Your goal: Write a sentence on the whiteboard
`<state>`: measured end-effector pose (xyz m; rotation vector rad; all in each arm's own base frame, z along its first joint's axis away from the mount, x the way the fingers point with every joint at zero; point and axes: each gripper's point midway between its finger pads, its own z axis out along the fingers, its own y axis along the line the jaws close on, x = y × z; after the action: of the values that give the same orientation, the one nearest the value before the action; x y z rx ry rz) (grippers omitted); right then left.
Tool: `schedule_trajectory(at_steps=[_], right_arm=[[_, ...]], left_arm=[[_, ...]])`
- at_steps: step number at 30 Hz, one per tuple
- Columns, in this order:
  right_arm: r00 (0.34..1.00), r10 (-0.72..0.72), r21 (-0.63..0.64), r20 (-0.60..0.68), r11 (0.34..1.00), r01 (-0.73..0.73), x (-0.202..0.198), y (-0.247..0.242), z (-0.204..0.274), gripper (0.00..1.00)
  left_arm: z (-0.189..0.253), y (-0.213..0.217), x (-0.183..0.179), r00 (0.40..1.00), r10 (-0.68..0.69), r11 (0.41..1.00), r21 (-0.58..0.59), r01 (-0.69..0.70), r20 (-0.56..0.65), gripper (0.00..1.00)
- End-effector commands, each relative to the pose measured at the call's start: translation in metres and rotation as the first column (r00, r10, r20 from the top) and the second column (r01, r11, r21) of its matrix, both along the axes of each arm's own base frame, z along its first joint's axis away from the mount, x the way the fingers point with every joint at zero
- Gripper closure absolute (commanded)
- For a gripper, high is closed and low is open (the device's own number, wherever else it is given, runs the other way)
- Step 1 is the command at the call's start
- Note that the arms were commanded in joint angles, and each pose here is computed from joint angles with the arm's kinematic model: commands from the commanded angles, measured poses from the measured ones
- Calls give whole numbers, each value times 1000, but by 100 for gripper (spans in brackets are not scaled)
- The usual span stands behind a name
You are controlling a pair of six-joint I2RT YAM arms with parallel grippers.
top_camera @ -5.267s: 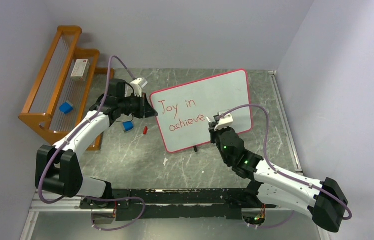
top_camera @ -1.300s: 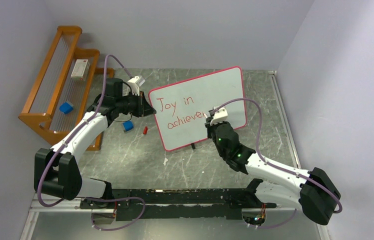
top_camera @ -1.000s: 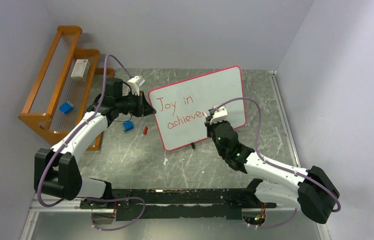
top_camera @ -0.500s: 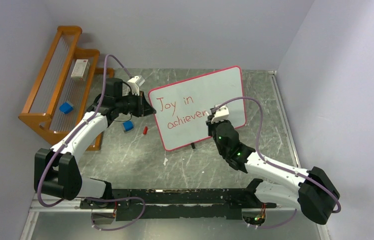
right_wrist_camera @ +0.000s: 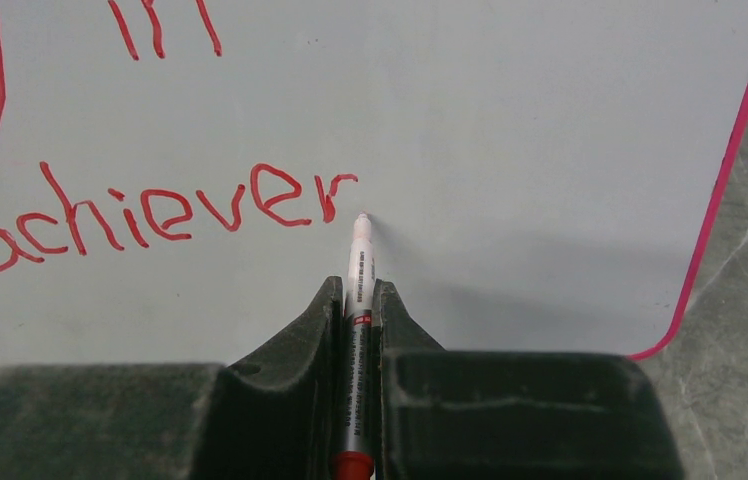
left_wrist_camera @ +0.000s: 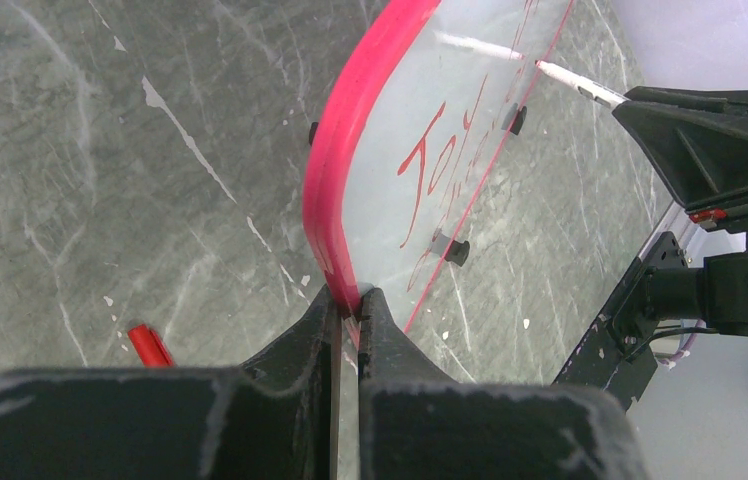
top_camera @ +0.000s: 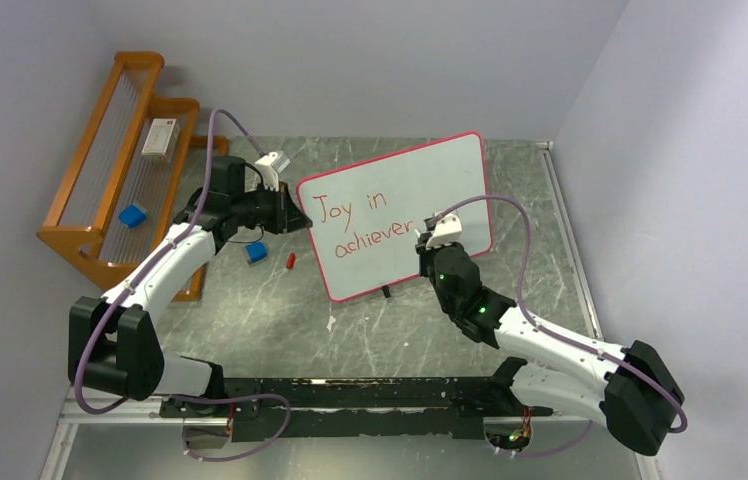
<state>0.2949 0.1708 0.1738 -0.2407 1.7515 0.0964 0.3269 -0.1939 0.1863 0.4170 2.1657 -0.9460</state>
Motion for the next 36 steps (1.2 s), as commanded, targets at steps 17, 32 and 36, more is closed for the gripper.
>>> schedule_trajectory(at_steps=[17,32,36], right_arm=[[997,-6,37,79,999,3,11,4,21,100],[996,-9,43,93,999,5,16,6,25,100],[997,-6,41,81,999,2,16,7,22,100]], left_arm=[[-4,20,17,995,74,995,66,-78,59,95],[-3,19,17,996,72,995,64,-75,60,95],[-4,20,17,996,72,995,66,-76,60,95]])
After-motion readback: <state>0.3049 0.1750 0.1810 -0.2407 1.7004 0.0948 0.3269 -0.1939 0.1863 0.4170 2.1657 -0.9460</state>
